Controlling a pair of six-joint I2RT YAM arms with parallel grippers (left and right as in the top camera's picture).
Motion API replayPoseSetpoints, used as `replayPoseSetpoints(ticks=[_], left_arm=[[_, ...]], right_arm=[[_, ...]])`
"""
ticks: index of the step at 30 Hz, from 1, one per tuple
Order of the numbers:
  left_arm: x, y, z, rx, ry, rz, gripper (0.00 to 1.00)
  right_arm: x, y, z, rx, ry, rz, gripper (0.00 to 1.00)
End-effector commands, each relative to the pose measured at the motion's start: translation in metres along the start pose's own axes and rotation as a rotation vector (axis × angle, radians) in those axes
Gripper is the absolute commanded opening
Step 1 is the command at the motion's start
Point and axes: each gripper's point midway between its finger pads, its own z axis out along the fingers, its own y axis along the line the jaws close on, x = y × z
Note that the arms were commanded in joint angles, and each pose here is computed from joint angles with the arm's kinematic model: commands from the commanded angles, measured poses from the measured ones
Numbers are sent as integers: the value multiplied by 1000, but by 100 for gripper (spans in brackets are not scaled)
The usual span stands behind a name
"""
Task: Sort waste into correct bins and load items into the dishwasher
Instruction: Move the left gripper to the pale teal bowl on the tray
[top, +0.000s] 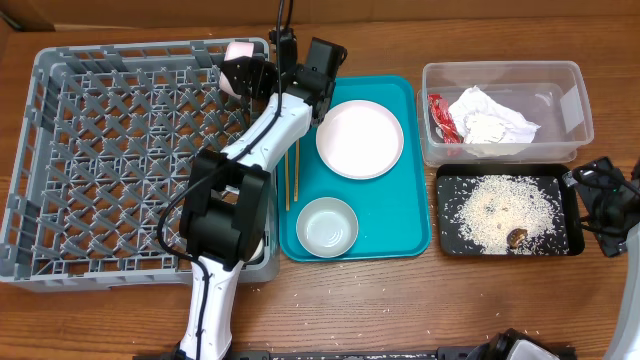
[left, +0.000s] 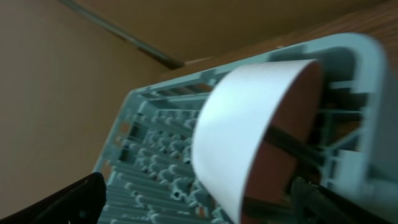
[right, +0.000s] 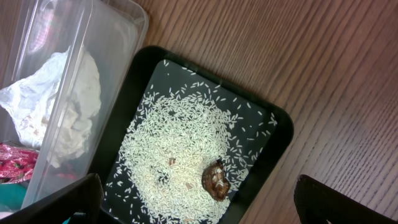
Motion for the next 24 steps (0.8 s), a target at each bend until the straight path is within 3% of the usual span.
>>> replayPoseSetpoints(ticks=[1, 4, 8, 15, 18, 24], left_arm=[[6, -34, -11, 158, 4, 44, 97], [-4, -31, -22, 202, -15, 22, 98], [-25, -27, -46, 396, -25, -50, 98], [-49, -15, -146, 1014, -25, -100, 99], [-29, -8, -192, 1250, 73, -79, 90], [64, -6, -227, 1360, 507, 56, 88]], right_arm=[[-4, 2, -3, -10, -15, -3, 100], [-4, 2, -3, -10, -15, -3, 100], [-4, 2, -3, -11, -15, -3, 100], [-4, 2, -3, -10, -15, -3, 100], [-4, 2, -3, -10, -15, -3, 100], [-4, 2, -3, -10, -15, -3, 100]])
